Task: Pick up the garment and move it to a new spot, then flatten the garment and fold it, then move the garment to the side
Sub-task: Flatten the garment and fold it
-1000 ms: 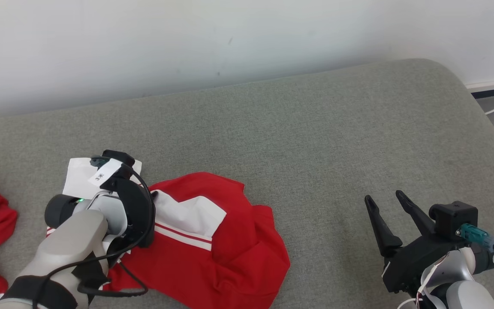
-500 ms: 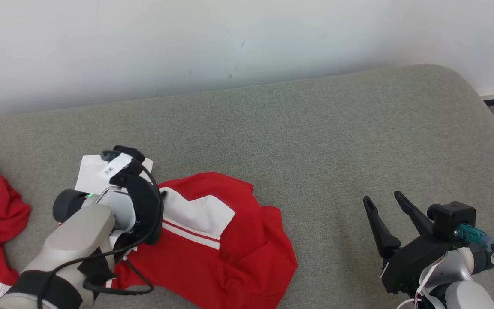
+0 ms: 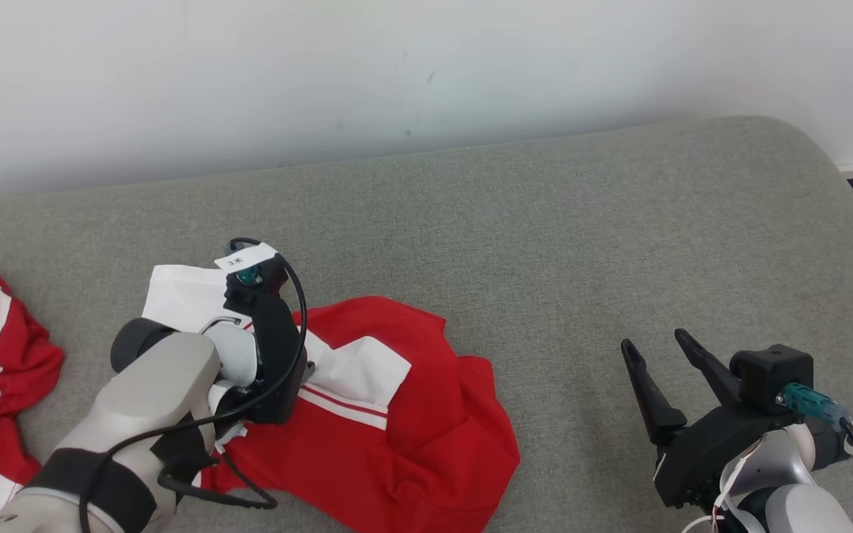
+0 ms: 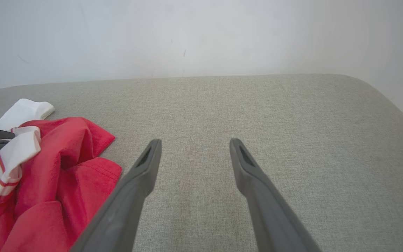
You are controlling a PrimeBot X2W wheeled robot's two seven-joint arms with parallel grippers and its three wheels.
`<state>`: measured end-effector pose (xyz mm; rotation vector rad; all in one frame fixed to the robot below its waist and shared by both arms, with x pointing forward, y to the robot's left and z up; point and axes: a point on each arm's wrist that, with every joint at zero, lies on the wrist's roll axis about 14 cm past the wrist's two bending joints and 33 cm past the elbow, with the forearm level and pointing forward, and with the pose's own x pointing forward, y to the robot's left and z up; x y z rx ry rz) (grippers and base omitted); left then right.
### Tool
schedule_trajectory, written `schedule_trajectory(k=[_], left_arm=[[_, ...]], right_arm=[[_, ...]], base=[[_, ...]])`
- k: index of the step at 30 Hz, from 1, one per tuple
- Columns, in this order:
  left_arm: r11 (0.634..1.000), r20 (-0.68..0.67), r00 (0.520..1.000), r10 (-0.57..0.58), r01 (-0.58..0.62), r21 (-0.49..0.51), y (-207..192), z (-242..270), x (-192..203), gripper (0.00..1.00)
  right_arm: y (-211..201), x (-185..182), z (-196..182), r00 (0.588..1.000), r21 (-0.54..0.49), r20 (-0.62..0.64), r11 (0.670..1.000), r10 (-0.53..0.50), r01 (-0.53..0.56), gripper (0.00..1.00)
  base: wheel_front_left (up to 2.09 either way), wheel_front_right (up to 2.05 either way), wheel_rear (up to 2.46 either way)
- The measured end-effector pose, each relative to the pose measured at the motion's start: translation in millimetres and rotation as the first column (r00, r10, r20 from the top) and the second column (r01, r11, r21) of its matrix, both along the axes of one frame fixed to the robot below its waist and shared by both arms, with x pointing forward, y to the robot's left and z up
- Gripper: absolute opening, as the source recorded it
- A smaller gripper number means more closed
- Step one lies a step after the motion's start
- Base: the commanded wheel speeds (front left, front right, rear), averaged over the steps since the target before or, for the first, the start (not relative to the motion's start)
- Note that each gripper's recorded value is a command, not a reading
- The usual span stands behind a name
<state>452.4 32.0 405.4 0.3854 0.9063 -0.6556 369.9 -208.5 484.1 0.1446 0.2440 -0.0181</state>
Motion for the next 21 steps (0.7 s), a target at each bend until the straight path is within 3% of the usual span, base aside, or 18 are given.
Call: schedule_trajectory(k=[6, 7, 9, 10, 21], left_arm=[[1.000, -0.057, 0.998, -0.004, 0.006, 0.027, 2.1, -12.0, -13.4, 1.00], [1.000, -0.059, 0.998, -0.006, 0.008, 0.029, 2.1, -13.1, -14.5, 0.80], [0.999, -0.048, 0.999, -0.014, 0.016, 0.030, 1.3, -13.0, -14.4, 0.20], [0.999, -0.043, 0.999, -0.021, 0.022, 0.034, 1.3, -13.3, -14.8, 0.00], [0.999, 0.062, 0.998, -0.033, 0.034, -0.016, -2.5, 9.2, -5.3, 0.00]], right_arm=[[2.3, -1.0, 2.3, 1.000, -0.008, 0.000, 1.000, 0.009, -0.009, 1.00], [2.1, -1.4, 2.5, 1.000, -0.009, 0.000, 1.000, 0.008, -0.008, 1.00], [1.6, -2.0, 3.3, 1.000, -0.010, 0.001, 1.000, 0.007, -0.007, 1.00], [1.5, -2.2, 3.7, 1.000, -0.011, 0.001, 1.000, 0.007, -0.007, 1.00], [12.3, 0.3, 5.5, 0.999, -0.013, 0.007, 0.999, 0.040, -0.040, 1.00]], base=[[0.00, 0.00, 0.00], [0.00, 0.00, 0.00], [0.00, 0.00, 0.00], [0.00, 0.00, 0.00], [0.00, 0.00, 0.00]])
